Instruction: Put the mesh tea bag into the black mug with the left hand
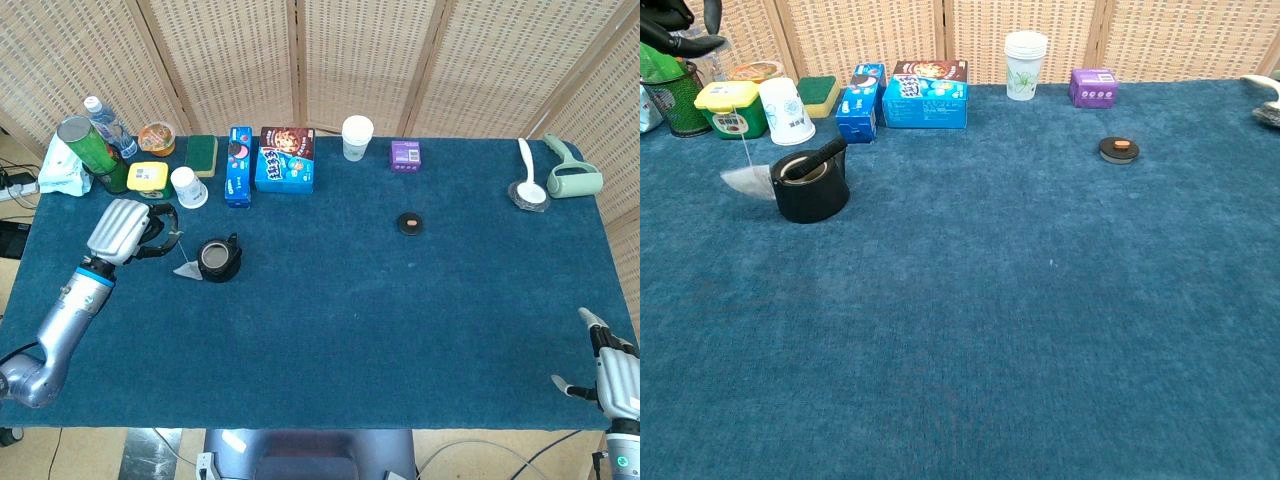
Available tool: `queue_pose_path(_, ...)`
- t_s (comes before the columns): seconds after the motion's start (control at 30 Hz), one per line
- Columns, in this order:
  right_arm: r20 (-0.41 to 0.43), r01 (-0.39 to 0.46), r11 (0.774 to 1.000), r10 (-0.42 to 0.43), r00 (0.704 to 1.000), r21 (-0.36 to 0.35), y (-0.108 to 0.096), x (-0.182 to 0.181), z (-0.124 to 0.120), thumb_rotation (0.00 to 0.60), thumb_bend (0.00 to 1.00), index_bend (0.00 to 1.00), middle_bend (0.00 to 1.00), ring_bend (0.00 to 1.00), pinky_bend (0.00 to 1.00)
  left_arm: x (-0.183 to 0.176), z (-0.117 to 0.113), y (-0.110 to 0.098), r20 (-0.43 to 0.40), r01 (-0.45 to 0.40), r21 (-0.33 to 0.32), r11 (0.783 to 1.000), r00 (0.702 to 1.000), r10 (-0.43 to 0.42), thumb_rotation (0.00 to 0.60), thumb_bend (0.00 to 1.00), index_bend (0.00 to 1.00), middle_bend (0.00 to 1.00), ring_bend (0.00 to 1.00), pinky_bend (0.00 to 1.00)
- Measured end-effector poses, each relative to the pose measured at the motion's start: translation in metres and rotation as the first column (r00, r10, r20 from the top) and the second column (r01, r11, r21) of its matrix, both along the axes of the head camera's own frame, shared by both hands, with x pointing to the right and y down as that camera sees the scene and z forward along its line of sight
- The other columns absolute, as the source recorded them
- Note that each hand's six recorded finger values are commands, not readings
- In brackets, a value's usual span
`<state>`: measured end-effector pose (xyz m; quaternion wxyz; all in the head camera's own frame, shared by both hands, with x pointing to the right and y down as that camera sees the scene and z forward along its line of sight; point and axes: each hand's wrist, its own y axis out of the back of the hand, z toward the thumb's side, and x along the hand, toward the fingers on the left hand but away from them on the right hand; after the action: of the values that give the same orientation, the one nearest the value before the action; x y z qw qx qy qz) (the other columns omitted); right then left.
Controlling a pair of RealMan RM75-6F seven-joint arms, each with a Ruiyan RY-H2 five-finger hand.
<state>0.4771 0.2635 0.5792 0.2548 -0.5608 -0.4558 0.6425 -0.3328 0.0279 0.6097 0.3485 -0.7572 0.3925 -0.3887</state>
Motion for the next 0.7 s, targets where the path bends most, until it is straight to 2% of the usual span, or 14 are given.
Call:
queue_pose_path(0.27, 0.002, -0.006, 1.0, 0.006, 1.0, -0.002, 0.0, 0.0, 0.001, 0.6, 0.03, 0.09, 0.16, 0.3, 0.22, 0.009, -0.005, -0.007, -0.022, -0.015, 0.024, 1.0, 1.0, 0.016, 0.6, 0.44, 0.63, 1.0, 1.0, 0.89)
queue_pose_path(0.7, 0.0, -0.014, 1.0, 0.014, 1.0, -0.006, 0.0, 0.003, 0.003, 0.6, 0.03, 0.09, 0.16, 0.3, 0.22, 0.019, -0.003, -0.012, -0.022, -0.031, 0.018, 0.999, 0.999, 0.031, 0.6, 0.44, 0.63, 1.0, 1.0, 0.89)
